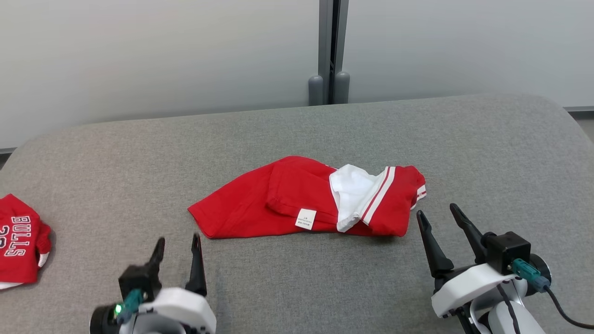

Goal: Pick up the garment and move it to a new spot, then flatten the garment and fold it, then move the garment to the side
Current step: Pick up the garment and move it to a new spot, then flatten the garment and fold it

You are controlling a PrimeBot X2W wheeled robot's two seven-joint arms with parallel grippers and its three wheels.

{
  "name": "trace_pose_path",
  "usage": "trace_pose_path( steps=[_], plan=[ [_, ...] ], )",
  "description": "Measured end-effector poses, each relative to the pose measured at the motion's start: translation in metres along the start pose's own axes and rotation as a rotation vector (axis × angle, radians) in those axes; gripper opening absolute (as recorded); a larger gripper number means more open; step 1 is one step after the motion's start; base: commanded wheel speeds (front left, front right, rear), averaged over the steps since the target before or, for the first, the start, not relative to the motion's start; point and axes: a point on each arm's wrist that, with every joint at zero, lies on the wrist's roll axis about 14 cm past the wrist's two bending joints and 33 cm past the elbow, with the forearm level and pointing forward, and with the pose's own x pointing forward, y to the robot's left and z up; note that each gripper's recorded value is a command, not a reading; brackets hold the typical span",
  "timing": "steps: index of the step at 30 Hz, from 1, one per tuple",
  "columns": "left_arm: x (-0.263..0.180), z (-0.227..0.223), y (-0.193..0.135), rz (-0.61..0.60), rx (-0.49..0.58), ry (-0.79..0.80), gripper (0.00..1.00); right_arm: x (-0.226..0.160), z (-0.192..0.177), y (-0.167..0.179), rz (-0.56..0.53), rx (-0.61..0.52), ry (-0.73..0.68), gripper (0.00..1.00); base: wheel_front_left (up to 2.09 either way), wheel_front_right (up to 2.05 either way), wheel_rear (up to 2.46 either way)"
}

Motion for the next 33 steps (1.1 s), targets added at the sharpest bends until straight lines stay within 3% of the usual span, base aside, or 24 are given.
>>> trace_pose_path(
  steps=[11,19,33],
  plan=[
    [-0.024,-0.023,0.018,0.045,-0.001,0.049,1.00,0.001,-0.013,0.016,0.055,-0.033,0.042,1.00,0.00,0.00,0.00],
    [-0.027,-0.033,0.022,0.055,-0.026,0.081,1.00,0.022,-0.028,0.043,0.199,-0.277,0.098,1.00,0.00,0.00,0.00],
    [-0.031,-0.052,0.037,0.110,-0.069,0.143,1.00,0.056,-0.067,0.056,0.355,-0.564,0.220,1.00,0.00,0.00,0.00]
  ],
)
